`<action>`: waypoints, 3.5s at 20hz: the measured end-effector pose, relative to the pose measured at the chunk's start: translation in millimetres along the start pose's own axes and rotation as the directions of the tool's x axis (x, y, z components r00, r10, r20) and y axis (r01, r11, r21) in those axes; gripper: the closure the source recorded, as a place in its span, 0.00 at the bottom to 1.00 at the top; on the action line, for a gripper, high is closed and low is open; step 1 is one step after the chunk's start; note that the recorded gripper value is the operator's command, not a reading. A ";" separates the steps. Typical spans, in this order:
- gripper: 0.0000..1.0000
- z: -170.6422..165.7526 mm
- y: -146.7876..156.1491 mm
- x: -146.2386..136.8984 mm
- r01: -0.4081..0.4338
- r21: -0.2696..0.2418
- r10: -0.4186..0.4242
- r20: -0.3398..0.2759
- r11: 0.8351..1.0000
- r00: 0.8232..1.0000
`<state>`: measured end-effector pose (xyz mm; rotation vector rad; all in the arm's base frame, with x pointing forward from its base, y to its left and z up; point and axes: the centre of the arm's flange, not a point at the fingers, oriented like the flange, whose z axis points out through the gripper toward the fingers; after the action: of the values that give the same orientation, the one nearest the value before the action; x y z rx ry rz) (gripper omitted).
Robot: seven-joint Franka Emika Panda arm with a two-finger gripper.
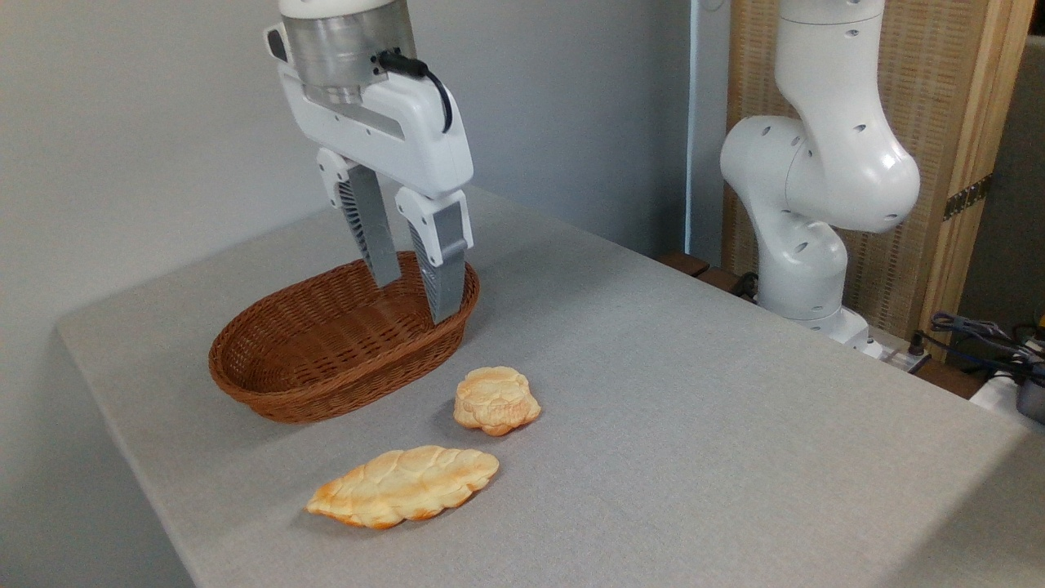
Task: Put bread into the basket
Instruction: 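Move the open gripper from above the basket down to the small round roll, then close the gripper on the small round roll and lift it, then carry the held roll over the wicker basket and lower it inside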
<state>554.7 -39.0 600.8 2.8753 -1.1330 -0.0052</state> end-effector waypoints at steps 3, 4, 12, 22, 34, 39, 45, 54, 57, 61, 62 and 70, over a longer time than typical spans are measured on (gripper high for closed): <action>0.00 22.9 9.8 -13.6 -0.065 -0.010 0.065 0.014 0.998 0.998; 0.00 32.2 12.3 -17.5 -0.070 -0.001 0.070 0.007 0.998 0.997; 0.00 137.7 25.0 -40.2 -0.169 -0.024 0.170 0.033 0.985 0.985; 0.68 178.3 34.9 -43.0 -0.183 -0.015 0.183 0.019 0.983 0.983; 0.71 186.8 40.7 -38.4 -0.122 -0.106 0.116 -0.057 0.987 0.992; 0.78 180.7 39.5 -36.2 -0.123 -0.098 0.117 -0.065 0.988 0.991; 0.78 113.4 30.5 -25.2 -0.150 -0.099 0.144 -0.057 0.984 0.988; 0.23 63.2 79.7 50.6 -0.075 -0.045 0.069 -0.117 0.996 0.991; 0.00 93.6 98.3 100.7 0.030 -0.042 -0.037 -0.178 0.999 0.983; 0.00 112.1 93.4 118.0 0.082 -0.055 -0.091 -0.196 0.995 0.976; 0.00 111.3 92.9 117.9 0.082 -0.055 -0.092 -0.197 0.995 0.976; 0.00 108.1 92.4 118.7 0.082 -0.052 -0.091 -0.203 0.995 0.975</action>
<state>576.1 -192.4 499.2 2.8048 -0.9577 0.2541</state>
